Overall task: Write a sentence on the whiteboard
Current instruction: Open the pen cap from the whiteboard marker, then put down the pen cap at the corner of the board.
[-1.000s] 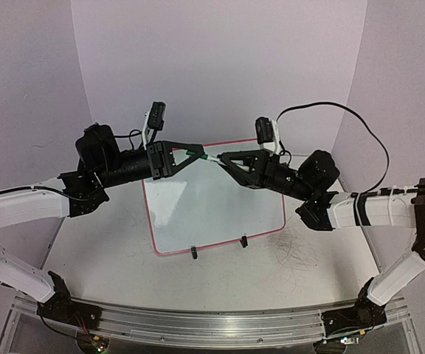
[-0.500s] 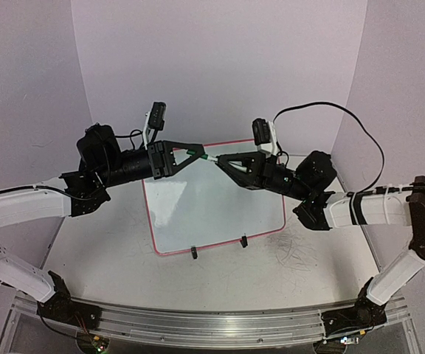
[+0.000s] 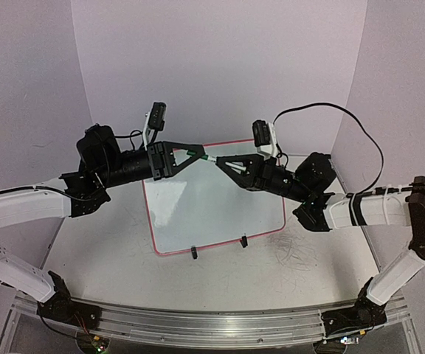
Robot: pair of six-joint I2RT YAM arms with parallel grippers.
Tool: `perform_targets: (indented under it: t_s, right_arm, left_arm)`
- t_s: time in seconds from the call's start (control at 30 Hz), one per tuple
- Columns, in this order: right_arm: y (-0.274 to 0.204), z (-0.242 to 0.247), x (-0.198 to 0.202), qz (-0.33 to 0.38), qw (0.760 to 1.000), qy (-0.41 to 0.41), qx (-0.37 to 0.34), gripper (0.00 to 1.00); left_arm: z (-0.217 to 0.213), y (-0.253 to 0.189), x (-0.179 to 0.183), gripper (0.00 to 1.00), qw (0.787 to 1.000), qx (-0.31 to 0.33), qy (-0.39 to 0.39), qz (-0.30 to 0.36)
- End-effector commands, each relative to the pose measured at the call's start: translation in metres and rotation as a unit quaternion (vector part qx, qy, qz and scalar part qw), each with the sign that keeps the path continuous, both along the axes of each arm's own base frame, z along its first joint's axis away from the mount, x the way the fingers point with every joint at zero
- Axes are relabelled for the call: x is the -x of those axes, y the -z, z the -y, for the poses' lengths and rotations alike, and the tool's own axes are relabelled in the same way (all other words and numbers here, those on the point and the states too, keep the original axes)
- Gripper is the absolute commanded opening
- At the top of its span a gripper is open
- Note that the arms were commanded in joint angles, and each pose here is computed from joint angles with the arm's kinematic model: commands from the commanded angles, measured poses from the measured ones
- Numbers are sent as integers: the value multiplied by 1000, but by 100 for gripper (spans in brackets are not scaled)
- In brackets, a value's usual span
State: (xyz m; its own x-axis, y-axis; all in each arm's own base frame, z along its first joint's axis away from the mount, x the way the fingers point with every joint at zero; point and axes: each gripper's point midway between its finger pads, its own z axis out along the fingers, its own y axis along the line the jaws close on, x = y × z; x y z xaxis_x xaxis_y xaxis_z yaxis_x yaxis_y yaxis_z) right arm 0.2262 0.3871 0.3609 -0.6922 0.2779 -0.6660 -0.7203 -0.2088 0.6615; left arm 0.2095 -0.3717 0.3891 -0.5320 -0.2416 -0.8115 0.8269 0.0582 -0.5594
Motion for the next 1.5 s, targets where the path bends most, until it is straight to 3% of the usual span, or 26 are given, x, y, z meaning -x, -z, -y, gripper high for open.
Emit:
perform_targets:
  t_s: [0.0,0.13,0.23,0.33,0.37,0.5,0.63,0.83,1.03,1.47]
  right_arm:
    - [-24,33,-1,41,997,50,-37,0]
    - [-15,74,-12,44,993,101,-31,0]
    - [-6,109,-19,47,988,145,-23,0]
    - [14,123,-29,38,979,196,37,0]
    - [21,125,-35,40,971,225,73,0]
    - [22,140,-40,69,945,291,132,0]
    - [11,141,-39,92,939,297,150,0]
    - [7,139,-41,92,939,295,150,0]
    - [12,138,-42,86,940,293,152,0]
    - [18,136,-42,75,942,290,154,0]
  left_arm:
    - [-21,-20,1,0,999,17,-24,32]
    - [-63,-24,-30,0,993,1,-116,24]
    - [-112,-19,-64,0,970,-43,-237,6]
    - [-164,9,-95,0,912,-130,-386,-41]
    - [-182,27,-102,0,884,-166,-432,-63]
    - [-235,99,-113,0,803,-260,-522,-127]
    - [-269,164,-117,0,752,-311,-548,-193]
    - [-272,240,-115,0,727,-358,-521,-269]
    - [-276,306,-112,0,677,-441,-499,-311]
    - [-274,366,-114,0,636,-503,-470,-348]
